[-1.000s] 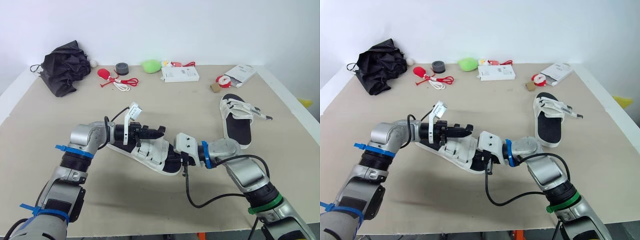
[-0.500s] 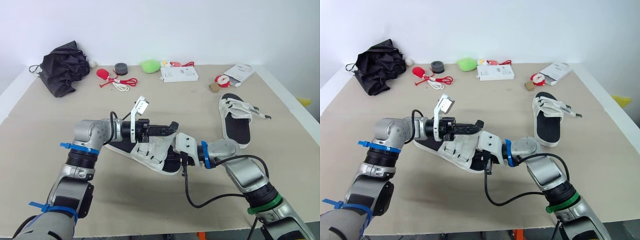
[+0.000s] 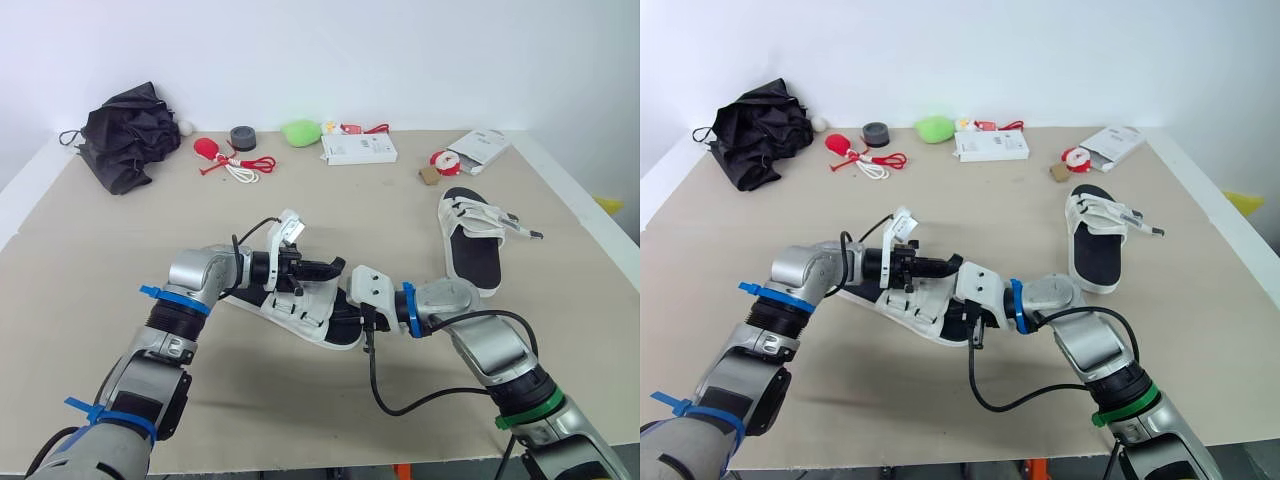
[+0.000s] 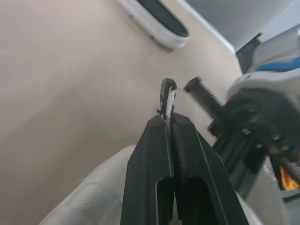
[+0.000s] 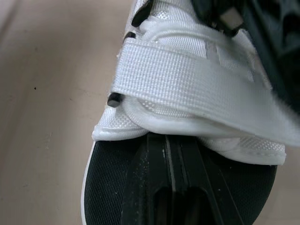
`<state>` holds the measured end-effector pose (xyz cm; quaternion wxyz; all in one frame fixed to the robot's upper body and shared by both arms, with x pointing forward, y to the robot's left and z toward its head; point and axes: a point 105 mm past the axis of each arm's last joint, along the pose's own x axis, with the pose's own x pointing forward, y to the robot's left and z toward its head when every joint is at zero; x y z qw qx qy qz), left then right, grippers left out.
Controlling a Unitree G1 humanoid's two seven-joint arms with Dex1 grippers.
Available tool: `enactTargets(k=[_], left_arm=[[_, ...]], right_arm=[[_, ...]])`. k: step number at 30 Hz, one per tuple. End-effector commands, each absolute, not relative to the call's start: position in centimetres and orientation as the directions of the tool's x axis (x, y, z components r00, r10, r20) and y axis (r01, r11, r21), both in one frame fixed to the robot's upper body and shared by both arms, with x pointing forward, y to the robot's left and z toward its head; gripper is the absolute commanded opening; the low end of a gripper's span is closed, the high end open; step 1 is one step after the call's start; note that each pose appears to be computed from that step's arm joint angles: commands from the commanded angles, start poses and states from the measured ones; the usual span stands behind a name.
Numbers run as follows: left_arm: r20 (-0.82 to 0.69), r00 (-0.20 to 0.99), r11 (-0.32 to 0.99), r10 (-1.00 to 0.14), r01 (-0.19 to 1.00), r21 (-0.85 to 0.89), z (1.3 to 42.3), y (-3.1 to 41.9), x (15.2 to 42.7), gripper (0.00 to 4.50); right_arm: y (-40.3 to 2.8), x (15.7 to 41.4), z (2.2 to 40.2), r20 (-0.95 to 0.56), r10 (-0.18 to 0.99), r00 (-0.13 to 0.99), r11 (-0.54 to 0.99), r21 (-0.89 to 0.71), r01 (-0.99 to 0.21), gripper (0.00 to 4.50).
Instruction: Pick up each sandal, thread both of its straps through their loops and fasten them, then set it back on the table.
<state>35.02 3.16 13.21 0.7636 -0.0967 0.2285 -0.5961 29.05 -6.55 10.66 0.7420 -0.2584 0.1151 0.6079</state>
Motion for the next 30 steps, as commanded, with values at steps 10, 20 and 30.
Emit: enactTargets(k=[10, 20, 30], left_arm=[[-0.427, 0.297, 0.447, -0.854, 0.839, -0.310, 10.0, 4.7, 36.4, 1.79], [-0.434, 0.472, 0.558, -0.767, 0.824, -0.091, 10.7, 5.4, 39.1, 4.45], [-0.330, 0.701, 0.708, -0.632, 0.695, 0.122, 14.5, 6.2, 43.2, 4.45]], right_arm=[[-7.1, 28.3, 7.9, -0.563, 0.803, 0.193, 0.125, -0.158, -0.980, 0.00], [-7.1, 28.5, 8.0, -0.560, 0.806, 0.192, 0.118, -0.166, -0.979, 0.00], [-7.3, 28.6, 8.3, -0.561, 0.805, 0.193, 0.112, -0.176, -0.978, 0.00]])
